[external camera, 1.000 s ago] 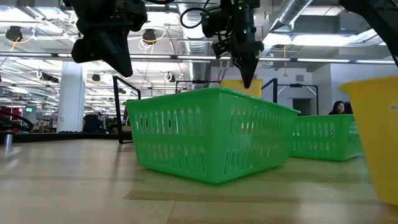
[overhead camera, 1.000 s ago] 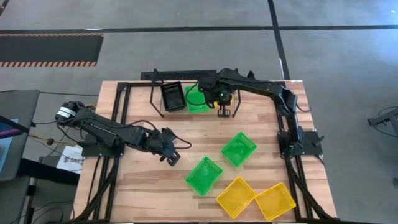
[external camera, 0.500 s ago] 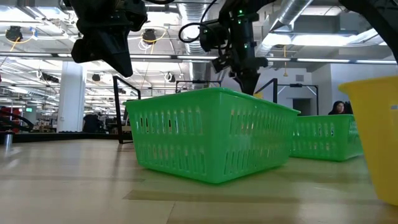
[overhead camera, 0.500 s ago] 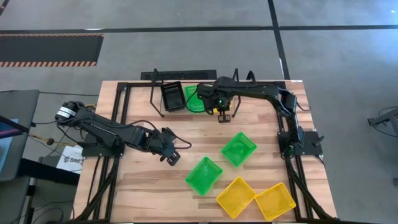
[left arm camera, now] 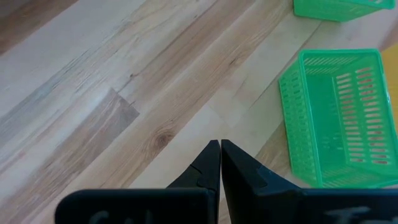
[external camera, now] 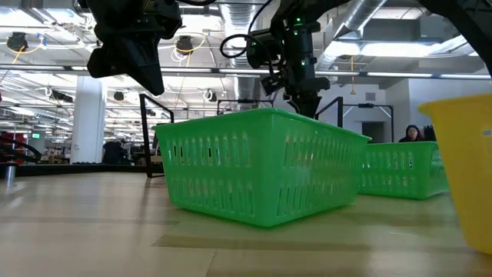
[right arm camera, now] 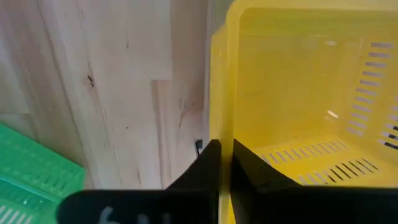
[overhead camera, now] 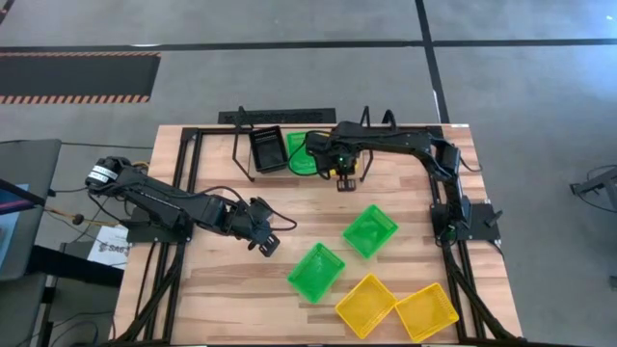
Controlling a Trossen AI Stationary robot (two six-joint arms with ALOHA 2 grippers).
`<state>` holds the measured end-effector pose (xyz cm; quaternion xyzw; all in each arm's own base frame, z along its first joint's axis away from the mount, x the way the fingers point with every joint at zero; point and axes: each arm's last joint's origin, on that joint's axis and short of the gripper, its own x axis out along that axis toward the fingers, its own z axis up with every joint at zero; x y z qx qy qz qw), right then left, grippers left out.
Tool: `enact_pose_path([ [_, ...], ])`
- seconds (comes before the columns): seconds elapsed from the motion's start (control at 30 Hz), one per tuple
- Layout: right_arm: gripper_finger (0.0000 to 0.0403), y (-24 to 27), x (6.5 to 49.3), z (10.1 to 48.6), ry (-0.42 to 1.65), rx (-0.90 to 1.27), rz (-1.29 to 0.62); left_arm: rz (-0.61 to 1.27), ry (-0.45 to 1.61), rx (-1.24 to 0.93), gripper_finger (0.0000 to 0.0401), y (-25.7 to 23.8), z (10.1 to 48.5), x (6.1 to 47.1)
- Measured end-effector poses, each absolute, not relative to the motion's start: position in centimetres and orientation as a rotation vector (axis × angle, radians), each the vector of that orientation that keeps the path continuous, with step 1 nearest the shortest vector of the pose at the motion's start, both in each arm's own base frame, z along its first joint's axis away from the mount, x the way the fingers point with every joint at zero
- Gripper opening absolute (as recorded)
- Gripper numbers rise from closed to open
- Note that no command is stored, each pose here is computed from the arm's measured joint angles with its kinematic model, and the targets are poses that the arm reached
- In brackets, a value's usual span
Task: Stack baskets on shelf by color
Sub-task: Put the top yellow bin on the shelf, then stack the right yellow bin on top of the yellow bin on the shelf
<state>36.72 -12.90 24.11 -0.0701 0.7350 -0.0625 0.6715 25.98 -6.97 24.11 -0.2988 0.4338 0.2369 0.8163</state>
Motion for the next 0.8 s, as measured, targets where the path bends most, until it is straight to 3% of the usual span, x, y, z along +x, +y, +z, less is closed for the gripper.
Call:
enact_pose_path([
  [0.2, 0.0098, -12.7, 36.8, 24.1, 1.656, -0.148, -0.153, 0.505, 0.925, -0.637, 0.0000, -7.0, 24.1, 26.0],
  [0.47, 0.0130, -12.1, 36.8, 24.7, 1.689, -0.212, -0.188, 0.505, 0.925, -0.638, 0.0000, -7.0, 24.1, 26.0],
  [0.8, 0.0136, -10.7, 37.1, 32.0, 1.554, -0.172, -0.372, 0.505, 0.925, -0.637, 0.0000, -7.0, 24.1, 26.0],
])
